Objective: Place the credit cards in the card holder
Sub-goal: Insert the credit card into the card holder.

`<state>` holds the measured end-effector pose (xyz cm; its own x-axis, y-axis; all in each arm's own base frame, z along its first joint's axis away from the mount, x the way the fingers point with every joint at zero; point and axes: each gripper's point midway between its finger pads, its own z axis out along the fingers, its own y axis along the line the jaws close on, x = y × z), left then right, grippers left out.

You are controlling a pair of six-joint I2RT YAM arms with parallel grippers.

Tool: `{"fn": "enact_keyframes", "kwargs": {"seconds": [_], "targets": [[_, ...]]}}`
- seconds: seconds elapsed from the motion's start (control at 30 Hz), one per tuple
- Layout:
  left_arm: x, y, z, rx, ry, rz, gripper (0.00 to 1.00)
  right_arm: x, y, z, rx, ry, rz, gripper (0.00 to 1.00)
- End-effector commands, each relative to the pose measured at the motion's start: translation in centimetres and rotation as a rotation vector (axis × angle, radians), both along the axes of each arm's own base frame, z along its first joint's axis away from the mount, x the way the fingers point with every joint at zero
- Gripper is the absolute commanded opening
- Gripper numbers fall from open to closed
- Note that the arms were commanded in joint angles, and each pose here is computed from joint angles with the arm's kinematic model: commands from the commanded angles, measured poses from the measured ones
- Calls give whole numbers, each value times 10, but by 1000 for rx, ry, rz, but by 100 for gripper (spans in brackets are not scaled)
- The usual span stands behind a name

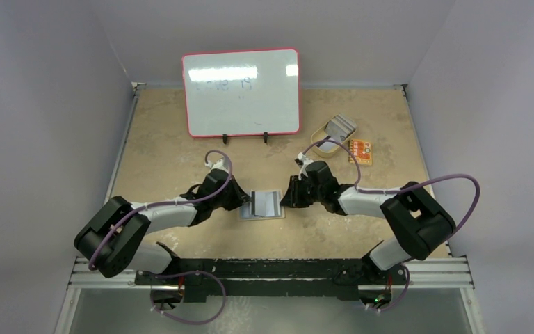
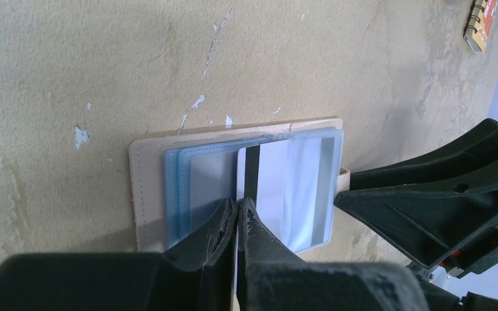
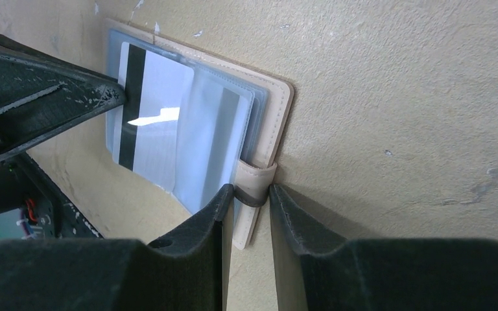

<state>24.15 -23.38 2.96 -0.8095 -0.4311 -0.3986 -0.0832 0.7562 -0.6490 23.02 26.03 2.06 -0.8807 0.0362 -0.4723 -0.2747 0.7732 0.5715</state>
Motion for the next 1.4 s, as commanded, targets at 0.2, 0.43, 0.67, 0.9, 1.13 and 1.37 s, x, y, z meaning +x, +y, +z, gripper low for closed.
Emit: {"fn": "enact_keyframes", "kwargs": {"seconds": [0.2,0.43,0.67,0.9,1.13,1.37], "targets": [[16,0,17,53,-120,-56,0,-5,6,4,38,-5,16,28],[9,-15,16,-32,-134,-113,0,-5,10,5,53,-3,28,28],[11,-21,16,-81,-154,-116,0,-4,9,2,48,7,18,29],[22,-14,22,-9,-215,-88,0,-6,14,0,68,26,29,28],[24,-2,33,96,-237,-109,0,-7,13,5,75,5,38,28],[18,-3,28,125,-214,-154,0,-3,14,2,66,8,32,28]]}}
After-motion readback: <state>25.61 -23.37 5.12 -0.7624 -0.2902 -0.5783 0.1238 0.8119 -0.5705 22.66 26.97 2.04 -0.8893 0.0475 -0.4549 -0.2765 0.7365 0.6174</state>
